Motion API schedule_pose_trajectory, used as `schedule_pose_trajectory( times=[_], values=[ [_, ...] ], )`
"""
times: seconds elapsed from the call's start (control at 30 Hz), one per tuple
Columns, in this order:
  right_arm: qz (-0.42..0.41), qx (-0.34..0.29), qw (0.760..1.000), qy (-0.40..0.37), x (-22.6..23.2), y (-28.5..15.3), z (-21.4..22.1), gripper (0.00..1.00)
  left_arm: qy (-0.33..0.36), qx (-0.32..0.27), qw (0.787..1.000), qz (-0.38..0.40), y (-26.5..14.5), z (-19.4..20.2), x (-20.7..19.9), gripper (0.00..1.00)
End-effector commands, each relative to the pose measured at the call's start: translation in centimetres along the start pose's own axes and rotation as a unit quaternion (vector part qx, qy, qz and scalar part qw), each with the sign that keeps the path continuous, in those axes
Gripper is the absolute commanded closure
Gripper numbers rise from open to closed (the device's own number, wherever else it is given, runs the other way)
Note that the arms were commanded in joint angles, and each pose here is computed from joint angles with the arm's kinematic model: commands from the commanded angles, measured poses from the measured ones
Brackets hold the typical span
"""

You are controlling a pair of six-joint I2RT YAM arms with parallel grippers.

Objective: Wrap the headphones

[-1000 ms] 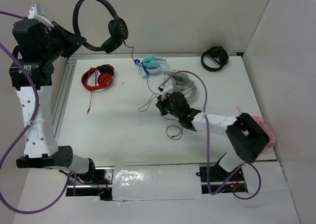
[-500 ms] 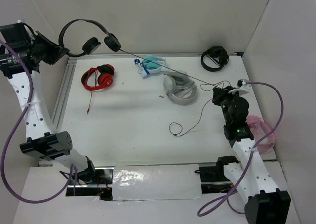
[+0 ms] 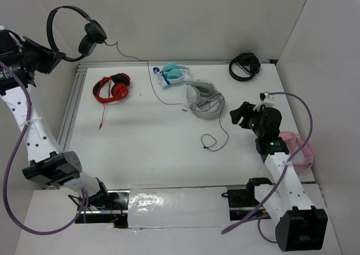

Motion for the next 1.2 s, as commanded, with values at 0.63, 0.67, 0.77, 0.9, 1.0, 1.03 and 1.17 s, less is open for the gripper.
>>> schedule_pose_trajectory(
  times=[0.63, 0.67, 0.77, 0.9, 1.0, 1.03, 1.17],
  values=[
    [-0.336, -0.026, 0.893, -0.298, 13.8, 1.6, 4.2, 0.04, 0.109, 0.138, 0.95, 0.258, -1.7, 8.9, -8.8, 1.0],
    [-0.364, -0.016, 0.88, -0.303, 14.6, 2.3, 4.7, 0.04, 0.118, 0.142, 0.944, 0.275, -2.2, 8.7, -9.7, 1.0],
    [-0.397, 0.024, 0.865, -0.305, 15.7, 3.9, 6.3, 0.0, 0.127, 0.16, 0.932, 0.3, -2.8, 9.3, -10.5, 1.0],
    [-0.409, 0.034, 0.853, -0.324, 17.8, 6.5, 7.5, 0.0, 0.143, 0.163, 0.918, 0.332, -4.8, 9.9, -11.4, 1.0],
    [-0.404, 0.013, 0.847, -0.345, 19.9, 9.2, 6.9, 0.0, 0.154, 0.149, 0.915, 0.343, -6.6, 10.0, -12.0, 1.0],
    [-0.406, 0.013, 0.846, -0.345, 20.3, 9.7, 6.9, 0.0, 0.153, 0.146, 0.916, 0.34, -7.0, 10.0, -12.0, 1.0],
    [-0.451, 0.005, 0.83, -0.328, 22.5, 10.7, 6.9, 0.0, 0.143, 0.121, 0.927, 0.324, -8.2, 10.5, -11.7, 1.0]
  ],
)
Point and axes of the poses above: each gripper's point midway between its finger pads, its own y axis out along the fingers, its own x axis along the line the jaws close on, z = x × y, the point moved 9 cm from there along -y, back along the fingers, and after that the axes turned 3 degrees about y, right-handed, at the moved point
